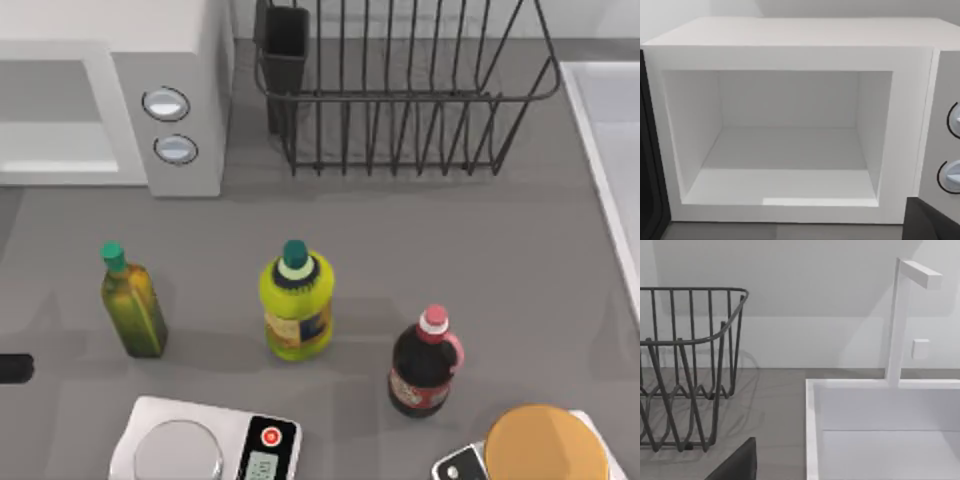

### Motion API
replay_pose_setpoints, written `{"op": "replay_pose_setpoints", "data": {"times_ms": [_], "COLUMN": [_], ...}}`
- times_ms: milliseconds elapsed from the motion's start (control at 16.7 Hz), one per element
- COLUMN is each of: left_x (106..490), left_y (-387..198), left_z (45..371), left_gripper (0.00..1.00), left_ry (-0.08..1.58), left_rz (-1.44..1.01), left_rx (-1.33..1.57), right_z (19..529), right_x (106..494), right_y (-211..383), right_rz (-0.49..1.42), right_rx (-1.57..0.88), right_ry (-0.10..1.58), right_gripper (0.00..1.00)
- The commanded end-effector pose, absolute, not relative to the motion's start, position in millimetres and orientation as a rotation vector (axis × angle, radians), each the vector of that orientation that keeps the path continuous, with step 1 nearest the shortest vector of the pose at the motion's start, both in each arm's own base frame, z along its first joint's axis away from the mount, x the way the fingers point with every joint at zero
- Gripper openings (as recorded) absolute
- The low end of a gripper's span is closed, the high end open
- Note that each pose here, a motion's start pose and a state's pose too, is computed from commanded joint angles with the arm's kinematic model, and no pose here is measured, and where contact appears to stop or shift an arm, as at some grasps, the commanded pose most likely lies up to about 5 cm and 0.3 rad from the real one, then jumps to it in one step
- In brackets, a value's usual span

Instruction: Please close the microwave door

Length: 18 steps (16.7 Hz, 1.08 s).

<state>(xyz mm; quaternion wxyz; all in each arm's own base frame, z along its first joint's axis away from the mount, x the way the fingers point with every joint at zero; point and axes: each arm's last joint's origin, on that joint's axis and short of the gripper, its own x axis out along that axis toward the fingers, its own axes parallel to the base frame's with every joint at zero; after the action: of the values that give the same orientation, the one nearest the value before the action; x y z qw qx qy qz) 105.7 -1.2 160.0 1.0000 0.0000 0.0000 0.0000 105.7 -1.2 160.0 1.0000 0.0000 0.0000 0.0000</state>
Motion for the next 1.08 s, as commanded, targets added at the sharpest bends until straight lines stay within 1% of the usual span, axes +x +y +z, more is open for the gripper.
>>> {"op": "replay_pose_setpoints", "data": {"times_ms": [420, 1080], "left_x": [107, 123], "left_y": [-1, -5], "left_z": [159, 145], "left_gripper": [0.0, 0.0], "left_ry": [0.004, 0.0], "left_rz": [0.0, 0.0], "left_rx": [0.0, 0.0], "right_z": [160, 160], "right_x": [106, 106], "right_y": [-1, -1], "right_rz": [0.0, 0.0], "right_rx": [0.0, 0.0], "right_ry": [0.0, 0.0], "right_gripper": [1.0, 1.0]}}
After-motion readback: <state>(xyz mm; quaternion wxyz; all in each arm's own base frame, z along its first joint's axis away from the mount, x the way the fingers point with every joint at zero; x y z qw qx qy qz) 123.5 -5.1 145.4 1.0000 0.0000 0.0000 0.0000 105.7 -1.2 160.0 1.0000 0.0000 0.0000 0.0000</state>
